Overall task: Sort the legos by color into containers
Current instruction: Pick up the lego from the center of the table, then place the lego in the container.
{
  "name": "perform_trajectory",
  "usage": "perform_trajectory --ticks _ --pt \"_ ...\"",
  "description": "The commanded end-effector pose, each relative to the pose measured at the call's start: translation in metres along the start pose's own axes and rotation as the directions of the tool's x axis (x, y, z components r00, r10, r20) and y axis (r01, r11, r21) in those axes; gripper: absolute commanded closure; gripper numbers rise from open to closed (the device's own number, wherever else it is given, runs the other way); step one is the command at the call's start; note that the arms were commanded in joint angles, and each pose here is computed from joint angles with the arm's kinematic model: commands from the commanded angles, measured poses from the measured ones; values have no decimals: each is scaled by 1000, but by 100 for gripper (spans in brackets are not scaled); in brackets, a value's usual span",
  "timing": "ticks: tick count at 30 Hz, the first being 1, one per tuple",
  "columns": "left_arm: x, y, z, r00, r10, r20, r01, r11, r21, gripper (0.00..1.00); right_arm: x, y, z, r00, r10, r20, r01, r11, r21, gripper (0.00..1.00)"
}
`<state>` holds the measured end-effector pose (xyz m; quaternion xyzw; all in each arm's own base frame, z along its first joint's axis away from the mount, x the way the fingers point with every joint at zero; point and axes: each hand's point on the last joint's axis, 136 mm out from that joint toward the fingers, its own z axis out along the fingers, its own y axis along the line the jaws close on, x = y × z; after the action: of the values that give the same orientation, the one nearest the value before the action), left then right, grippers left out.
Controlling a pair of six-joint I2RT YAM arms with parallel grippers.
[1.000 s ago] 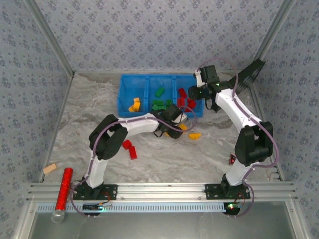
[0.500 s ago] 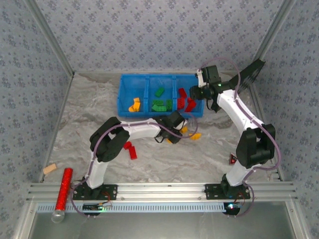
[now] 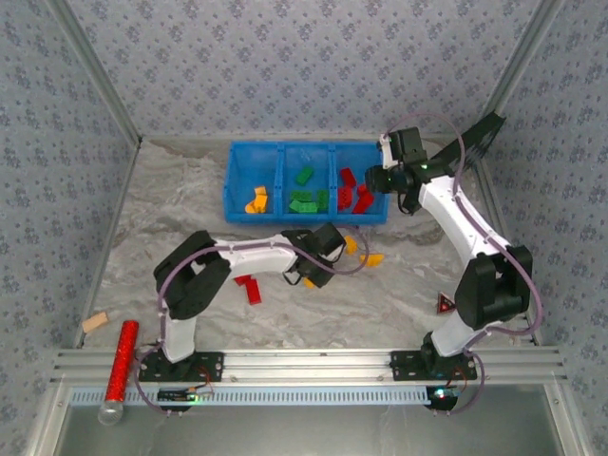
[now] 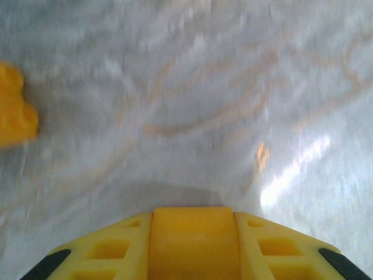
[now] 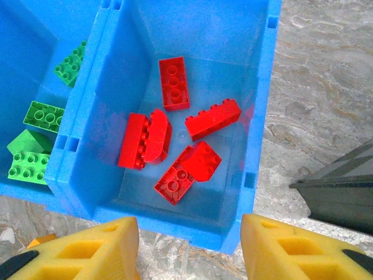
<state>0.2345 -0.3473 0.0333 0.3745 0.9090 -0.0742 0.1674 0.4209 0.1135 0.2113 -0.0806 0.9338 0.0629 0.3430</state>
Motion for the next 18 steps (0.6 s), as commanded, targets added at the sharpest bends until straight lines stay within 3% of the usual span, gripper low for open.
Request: perform_trajectory --ticks 1,11,18 --pt "-10 12 -48 998 -17 65 20 999 -45 79 7 -3 -17 999 36 2 -36 999 2 50" --pt "-60 70 -142 948 -68 312 104 990 -98 79 67 11 -30 996 61 -60 -62 998 -28 49" --pt "-85 145 -171 869 -208 449 283 953 -107 79 117 30 -35 990 50 -130 -59 996 -68 47"
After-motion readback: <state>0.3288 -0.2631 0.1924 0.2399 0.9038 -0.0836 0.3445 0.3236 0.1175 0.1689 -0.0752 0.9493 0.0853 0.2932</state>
